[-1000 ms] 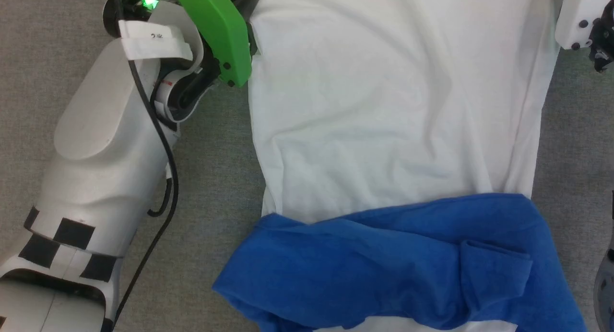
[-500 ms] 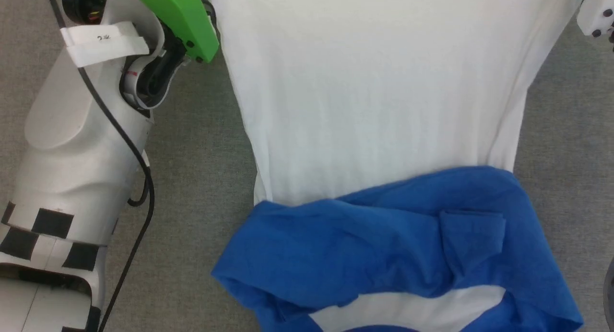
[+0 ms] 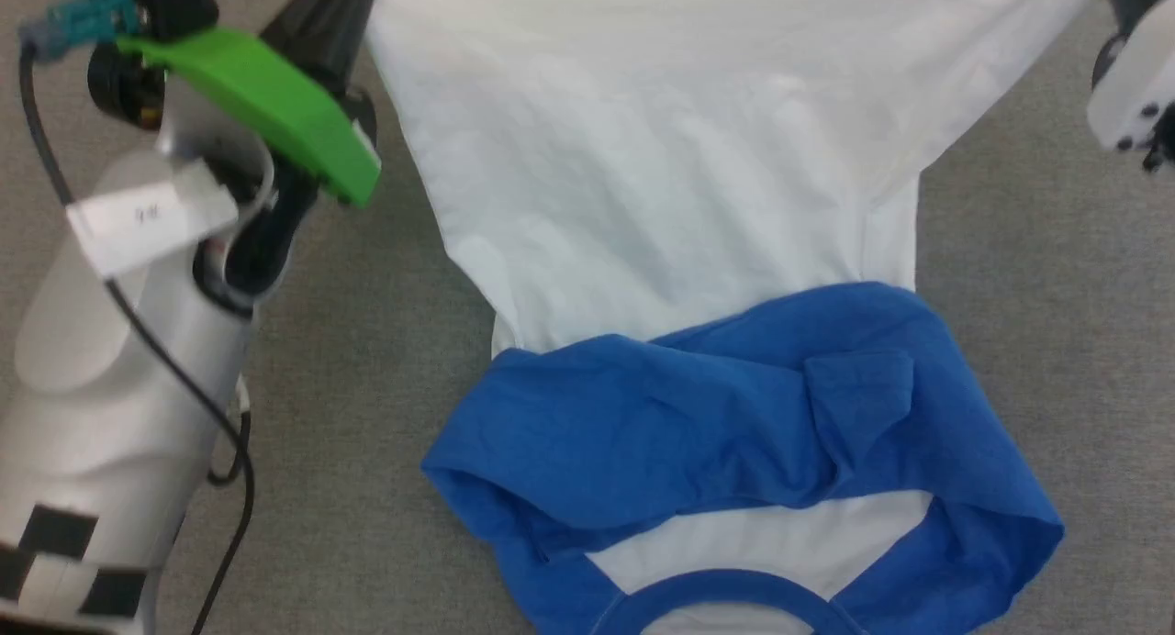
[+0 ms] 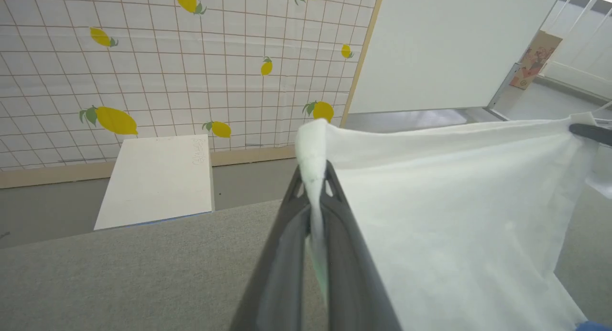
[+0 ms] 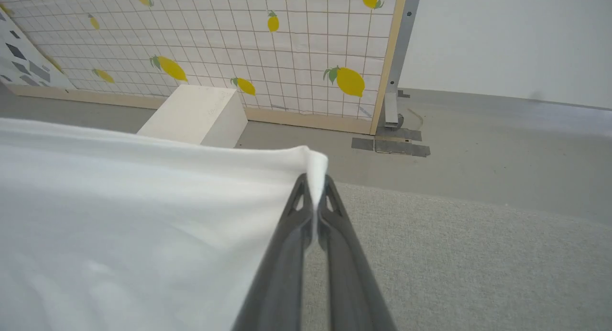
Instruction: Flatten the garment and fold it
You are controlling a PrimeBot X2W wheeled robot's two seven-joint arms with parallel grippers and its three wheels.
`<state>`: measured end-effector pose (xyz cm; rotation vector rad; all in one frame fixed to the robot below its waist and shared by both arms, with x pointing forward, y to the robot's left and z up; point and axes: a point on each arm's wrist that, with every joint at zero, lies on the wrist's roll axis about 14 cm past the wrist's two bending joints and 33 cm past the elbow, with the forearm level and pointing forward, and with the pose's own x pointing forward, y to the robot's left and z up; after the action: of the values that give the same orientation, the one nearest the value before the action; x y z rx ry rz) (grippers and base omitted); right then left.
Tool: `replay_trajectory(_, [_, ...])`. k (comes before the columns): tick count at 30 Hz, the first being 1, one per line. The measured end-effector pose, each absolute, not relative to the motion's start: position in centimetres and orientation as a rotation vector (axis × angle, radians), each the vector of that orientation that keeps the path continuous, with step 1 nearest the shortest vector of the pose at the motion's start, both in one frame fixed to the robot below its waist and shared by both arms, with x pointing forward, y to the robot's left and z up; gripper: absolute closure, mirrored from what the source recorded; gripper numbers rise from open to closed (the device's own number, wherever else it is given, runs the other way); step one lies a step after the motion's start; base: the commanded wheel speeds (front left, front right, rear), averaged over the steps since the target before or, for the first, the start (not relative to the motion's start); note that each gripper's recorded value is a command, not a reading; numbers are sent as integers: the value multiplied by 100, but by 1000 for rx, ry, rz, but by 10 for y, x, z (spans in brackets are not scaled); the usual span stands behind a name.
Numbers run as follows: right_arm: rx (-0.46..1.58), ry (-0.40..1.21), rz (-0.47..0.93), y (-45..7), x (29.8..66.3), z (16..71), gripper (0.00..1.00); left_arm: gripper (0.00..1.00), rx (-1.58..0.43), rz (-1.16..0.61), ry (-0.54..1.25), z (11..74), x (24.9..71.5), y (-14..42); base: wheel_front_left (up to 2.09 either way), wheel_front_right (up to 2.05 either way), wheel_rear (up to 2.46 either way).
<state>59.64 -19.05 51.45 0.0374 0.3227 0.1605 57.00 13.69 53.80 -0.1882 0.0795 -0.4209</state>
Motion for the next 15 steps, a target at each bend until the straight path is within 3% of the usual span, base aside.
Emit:
replay_trajectory(8, [117,317,196,-195,517,527,100,100,-205,-467,103,541,482,135,0,0,0])
replay_trajectory(9, [151,341,184,-199,484,524,100,100,-224,-463,127,539,448,134,0,0,0])
replay_trajectory(15, [230,431,142,-205,416,502,100,100,-304,-433,244,519,381,135,0,0,0])
